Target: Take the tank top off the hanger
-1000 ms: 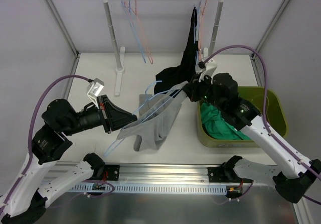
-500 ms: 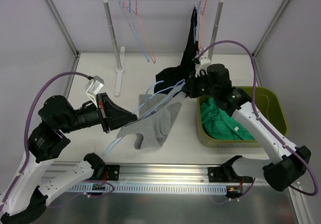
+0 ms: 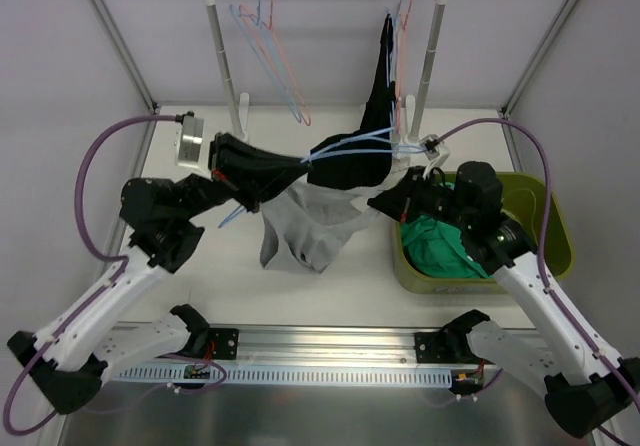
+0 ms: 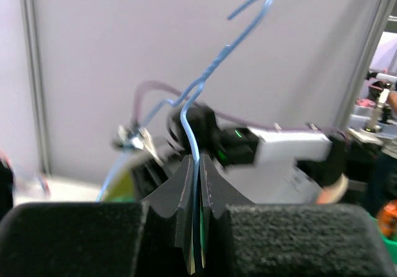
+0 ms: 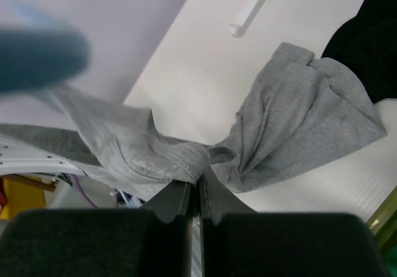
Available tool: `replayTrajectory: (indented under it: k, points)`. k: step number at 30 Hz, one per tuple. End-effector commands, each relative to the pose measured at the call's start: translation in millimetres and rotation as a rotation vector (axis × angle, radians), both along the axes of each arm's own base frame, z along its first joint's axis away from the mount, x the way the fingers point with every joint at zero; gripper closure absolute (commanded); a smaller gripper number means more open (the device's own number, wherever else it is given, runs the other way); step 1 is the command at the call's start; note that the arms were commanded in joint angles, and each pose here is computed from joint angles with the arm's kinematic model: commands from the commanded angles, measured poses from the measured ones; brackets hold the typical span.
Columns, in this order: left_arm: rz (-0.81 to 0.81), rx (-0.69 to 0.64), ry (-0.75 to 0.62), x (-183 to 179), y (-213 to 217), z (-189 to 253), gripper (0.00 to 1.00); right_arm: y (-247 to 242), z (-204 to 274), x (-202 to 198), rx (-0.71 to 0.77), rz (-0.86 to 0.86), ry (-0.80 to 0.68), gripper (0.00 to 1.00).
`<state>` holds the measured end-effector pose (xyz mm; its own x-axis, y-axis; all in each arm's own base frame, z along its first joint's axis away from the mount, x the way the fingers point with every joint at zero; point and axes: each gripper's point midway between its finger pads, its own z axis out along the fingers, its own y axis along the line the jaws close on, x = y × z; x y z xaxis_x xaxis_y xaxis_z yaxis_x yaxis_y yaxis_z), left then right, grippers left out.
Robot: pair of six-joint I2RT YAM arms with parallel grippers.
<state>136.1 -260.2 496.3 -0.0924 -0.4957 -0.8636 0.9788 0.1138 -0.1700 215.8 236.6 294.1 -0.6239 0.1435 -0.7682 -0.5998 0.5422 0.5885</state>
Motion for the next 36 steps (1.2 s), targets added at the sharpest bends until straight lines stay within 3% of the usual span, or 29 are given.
replayTrajectory:
  k: [1,2,3,4,7,9,15,19,27,31,36]
  points:
    - [0.08,-0.243,-0.403,17,-11,79,1.0,20,42,-70,0.134,0.314,-0.144,0.98]
    - [0.037,-0.217,-0.406,31,-33,69,1.0,21,40,-75,0.137,0.328,-0.137,0.97]
    - [-0.009,-0.268,-0.504,18,-34,78,1.0,22,38,-80,0.136,0.343,-0.131,0.97]
    - [-0.035,-0.287,-0.514,28,-48,75,1.0,25,37,-84,0.134,0.355,-0.133,0.97]
    - [-0.08,-0.425,-0.494,36,-52,79,1.0,24,35,-80,0.127,0.308,-0.137,0.99]
    - [-0.084,-0.442,-0.451,43,-55,79,1.0,20,37,-71,0.12,0.243,-0.157,1.0]
    - [-0.067,-0.374,-0.394,48,-61,41,1.0,-15,51,-51,0.034,0.045,-0.253,1.0]
    - [0.034,-0.345,-0.436,35,-38,32,1.0,-39,48,-33,-0.04,-0.084,-0.253,1.0]
    - [0.121,-0.167,-0.293,32,-23,-15,1.0,-50,40,7,-0.132,-0.226,-0.234,0.99]
    - [0.181,-0.18,-0.263,24,-1,-24,1.0,-66,55,27,-0.127,-0.363,-0.238,0.99]
    - [0.218,-0.083,-0.181,30,1,-39,1.0,-67,87,27,-0.072,-0.376,-0.308,0.96]
